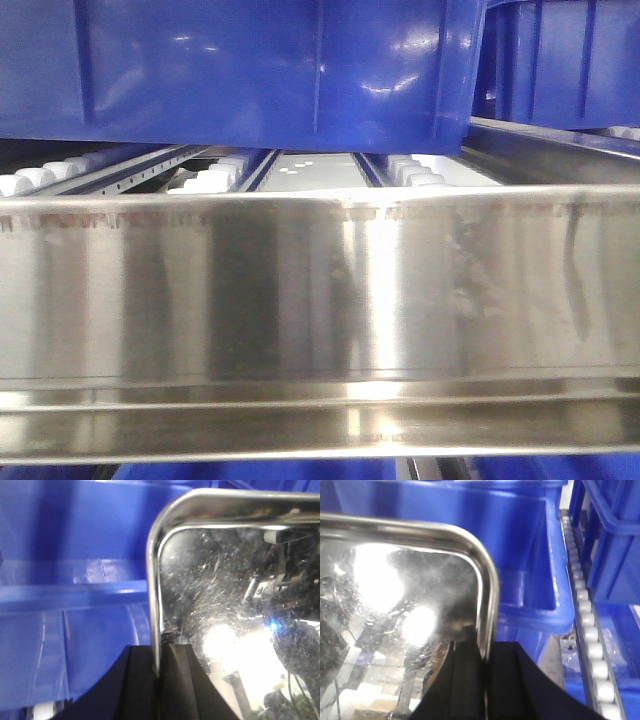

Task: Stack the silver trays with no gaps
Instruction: 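Hold the lifted silver tray with both grippers and back away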

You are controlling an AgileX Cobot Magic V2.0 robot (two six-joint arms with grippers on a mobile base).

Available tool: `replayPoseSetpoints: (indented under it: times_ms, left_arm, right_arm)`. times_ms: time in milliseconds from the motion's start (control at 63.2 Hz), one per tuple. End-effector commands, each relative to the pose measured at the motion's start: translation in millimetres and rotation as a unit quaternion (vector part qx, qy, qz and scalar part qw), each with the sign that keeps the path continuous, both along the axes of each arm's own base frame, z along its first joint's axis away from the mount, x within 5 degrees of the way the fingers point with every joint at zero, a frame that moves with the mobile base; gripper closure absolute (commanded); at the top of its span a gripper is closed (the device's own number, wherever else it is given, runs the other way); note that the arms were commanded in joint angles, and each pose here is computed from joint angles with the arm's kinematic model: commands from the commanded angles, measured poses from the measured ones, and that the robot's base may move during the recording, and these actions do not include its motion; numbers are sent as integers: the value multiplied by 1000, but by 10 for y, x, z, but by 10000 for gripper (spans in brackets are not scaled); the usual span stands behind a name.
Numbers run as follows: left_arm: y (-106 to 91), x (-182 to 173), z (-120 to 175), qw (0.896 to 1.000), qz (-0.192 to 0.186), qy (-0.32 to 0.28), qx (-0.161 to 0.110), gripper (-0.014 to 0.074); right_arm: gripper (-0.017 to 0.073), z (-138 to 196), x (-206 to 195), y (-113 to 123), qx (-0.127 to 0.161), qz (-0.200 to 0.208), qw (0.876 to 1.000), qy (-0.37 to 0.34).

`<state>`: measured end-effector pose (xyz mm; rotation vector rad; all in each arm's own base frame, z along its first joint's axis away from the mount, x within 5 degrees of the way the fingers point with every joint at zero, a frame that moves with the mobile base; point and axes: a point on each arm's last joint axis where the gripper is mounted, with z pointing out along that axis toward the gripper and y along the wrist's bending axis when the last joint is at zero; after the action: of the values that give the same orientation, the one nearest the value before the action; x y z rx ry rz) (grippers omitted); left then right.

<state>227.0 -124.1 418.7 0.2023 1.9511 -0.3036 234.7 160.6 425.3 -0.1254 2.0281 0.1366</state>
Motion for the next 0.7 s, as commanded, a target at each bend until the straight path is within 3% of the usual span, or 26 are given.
replayPoseSetpoints:
  times_ms: [0, 111, 332, 680]
  left_arm:
    - [-70, -39, 172, 997, -33, -58, -42, 611]
    - [-85, -39, 201, 995, -41, -72, -50, 611]
    - [-72, -31, 209, 995, -39, -85, -29, 611]
    - [-72, -31, 209, 995, -39, -85, -29, 611]
  right_arm:
    - [637, 154, -23, 73, 27, 45, 997, -51]
    - [637, 168, -22, 89, 32, 52, 996, -58]
    - [637, 170, -22, 90, 33, 53, 996, -58]
    - [637, 170, -22, 91, 33, 53, 996, -59]
